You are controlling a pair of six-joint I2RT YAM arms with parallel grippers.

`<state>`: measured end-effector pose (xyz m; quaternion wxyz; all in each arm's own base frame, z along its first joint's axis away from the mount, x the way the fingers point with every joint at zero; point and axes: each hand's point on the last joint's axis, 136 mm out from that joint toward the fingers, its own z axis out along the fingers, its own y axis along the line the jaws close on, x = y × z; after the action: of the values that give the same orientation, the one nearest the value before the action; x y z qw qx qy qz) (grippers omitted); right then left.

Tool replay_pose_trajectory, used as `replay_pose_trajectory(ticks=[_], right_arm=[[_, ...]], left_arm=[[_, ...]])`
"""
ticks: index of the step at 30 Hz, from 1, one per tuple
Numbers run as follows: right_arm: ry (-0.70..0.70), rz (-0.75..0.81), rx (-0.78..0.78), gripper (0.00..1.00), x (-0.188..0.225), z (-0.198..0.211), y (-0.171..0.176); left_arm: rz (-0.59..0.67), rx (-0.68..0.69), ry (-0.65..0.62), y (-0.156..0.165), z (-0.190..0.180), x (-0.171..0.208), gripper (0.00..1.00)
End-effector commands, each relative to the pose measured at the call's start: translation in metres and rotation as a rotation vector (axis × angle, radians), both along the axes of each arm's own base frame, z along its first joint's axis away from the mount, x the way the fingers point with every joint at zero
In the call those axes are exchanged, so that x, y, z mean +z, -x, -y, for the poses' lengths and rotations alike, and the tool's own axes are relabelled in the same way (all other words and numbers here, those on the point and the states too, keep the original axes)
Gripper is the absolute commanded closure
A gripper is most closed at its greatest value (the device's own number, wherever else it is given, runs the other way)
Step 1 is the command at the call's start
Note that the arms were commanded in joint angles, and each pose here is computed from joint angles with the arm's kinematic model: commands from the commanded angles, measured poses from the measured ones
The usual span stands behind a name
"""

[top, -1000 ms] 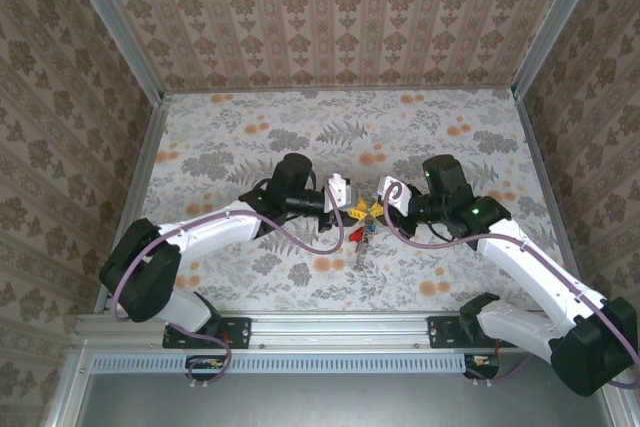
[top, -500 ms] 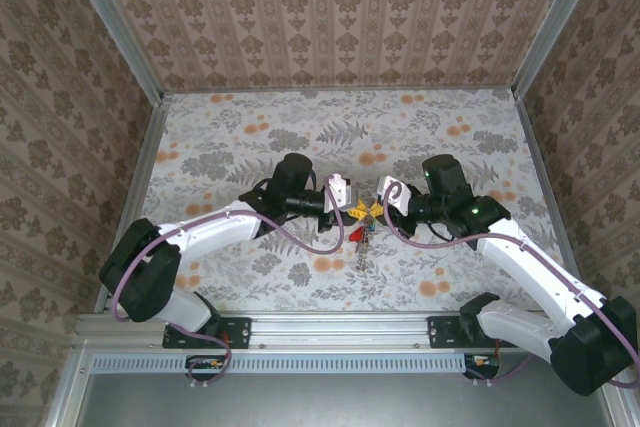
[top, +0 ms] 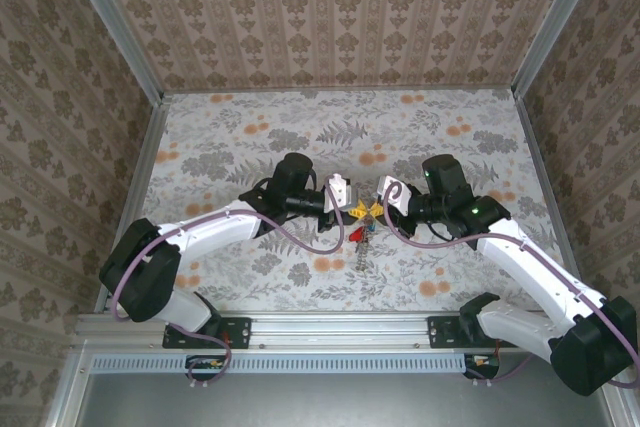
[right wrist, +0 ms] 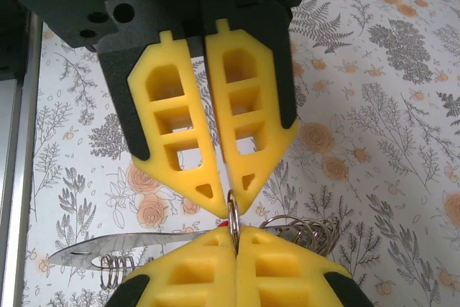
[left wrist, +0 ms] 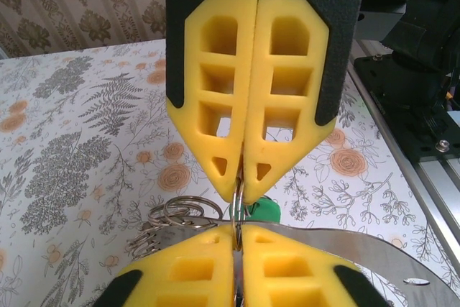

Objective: Put the keys on the keyring

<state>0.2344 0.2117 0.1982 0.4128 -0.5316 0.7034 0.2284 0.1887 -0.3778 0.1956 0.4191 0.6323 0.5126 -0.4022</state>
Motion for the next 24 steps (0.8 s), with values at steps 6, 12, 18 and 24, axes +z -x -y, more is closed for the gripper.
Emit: replay_pose_trajectory(ticks=[6,12,18,24], right_arm=[[-0.066,0.066,0.03,0.95,0.025,-0.009,-0.004],[-0.064,0.065,0.026,0.92,0.024,-0.009,-0.003],[-0.058,0.064,0.01,0.88,0.016,-0.006,-0.003],[-0.118,0.033,-0.002,0.8,0.006,-0.007,-0.004]], left_arm=[[0.026,-0.039,0.037,0.001,0.009,0.015,0.85],[0.026,-0.041,0.041,0.001,0.01,0.016,0.94],[0.008,-0.034,0.074,0.0,0.01,0.021,1.0],[-0.023,-0.051,0.162,0.004,0.009,0.033,1.0]])
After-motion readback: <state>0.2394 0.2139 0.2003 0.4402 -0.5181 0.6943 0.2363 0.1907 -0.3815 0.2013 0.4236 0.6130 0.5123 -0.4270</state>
